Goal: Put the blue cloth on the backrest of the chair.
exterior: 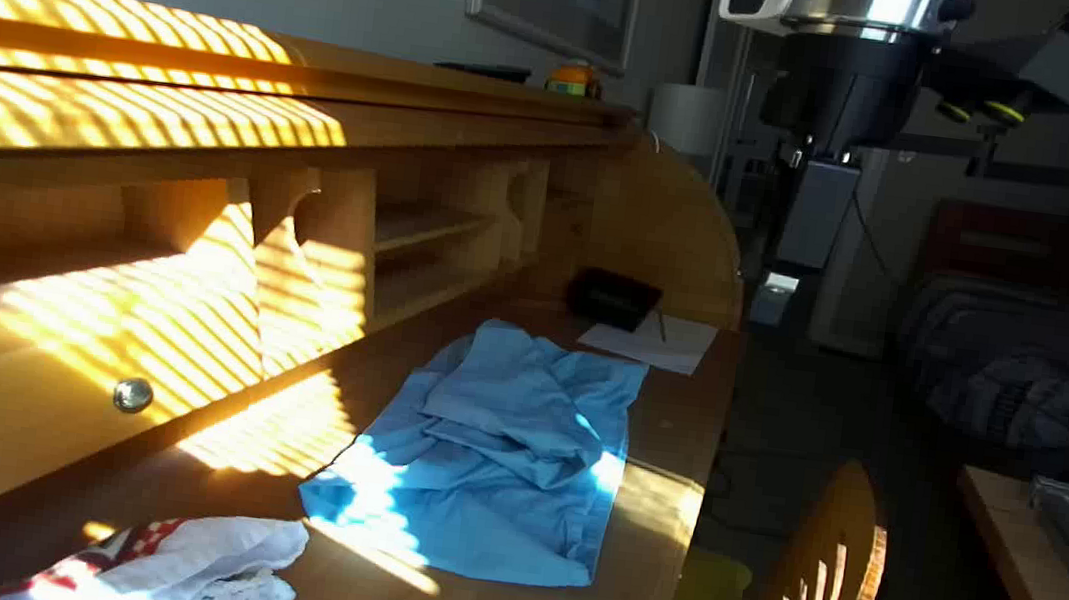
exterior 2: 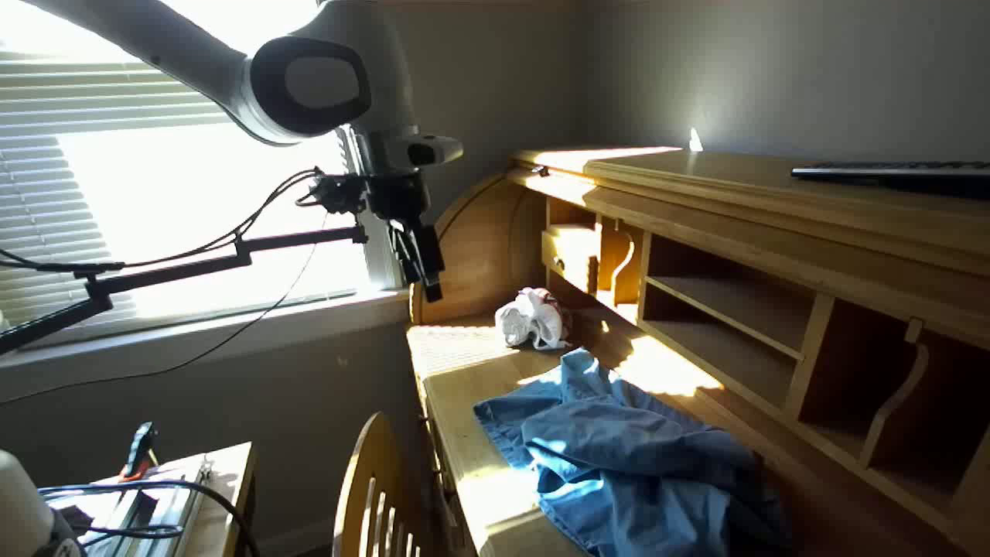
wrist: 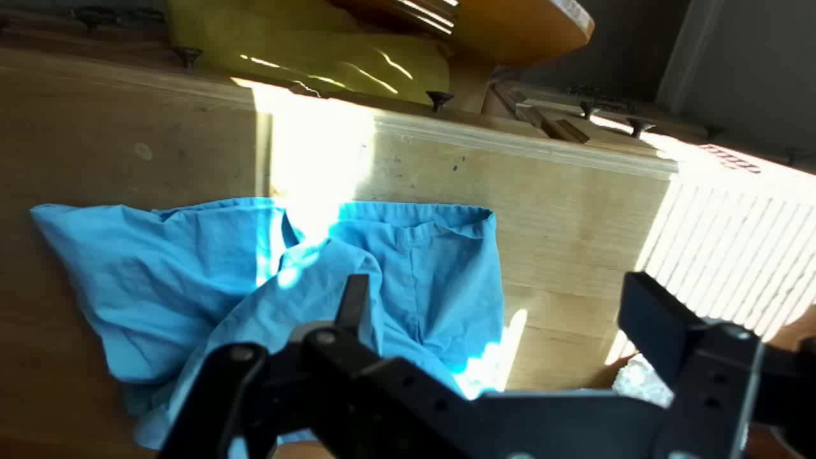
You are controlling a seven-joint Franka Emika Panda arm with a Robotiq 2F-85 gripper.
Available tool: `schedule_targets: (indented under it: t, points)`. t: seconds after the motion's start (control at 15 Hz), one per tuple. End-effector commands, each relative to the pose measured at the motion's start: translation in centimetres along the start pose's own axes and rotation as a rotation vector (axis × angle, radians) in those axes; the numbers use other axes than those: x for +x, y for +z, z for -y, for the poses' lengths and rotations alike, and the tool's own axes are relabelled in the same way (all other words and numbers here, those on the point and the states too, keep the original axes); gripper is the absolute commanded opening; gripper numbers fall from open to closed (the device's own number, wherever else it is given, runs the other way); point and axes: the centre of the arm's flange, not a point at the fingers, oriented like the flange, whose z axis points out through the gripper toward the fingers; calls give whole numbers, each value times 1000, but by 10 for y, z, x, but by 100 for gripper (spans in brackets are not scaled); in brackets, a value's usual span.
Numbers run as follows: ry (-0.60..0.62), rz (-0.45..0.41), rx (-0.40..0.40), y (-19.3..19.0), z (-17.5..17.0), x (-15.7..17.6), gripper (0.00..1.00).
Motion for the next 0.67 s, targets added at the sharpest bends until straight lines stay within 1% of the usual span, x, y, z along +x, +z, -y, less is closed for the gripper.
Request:
schedule_targets:
  t: [0.0,0.33,0.4,0.53,0.6]
  points:
    - [0,0,0,0,0,0,100]
    - [0,0,0,0,0,0,100]
    - [22,4,-12,7,-4,8,100]
    - [82,15,-43,28,-27,27,100]
    - [110,6,-58,40,-45,37,100]
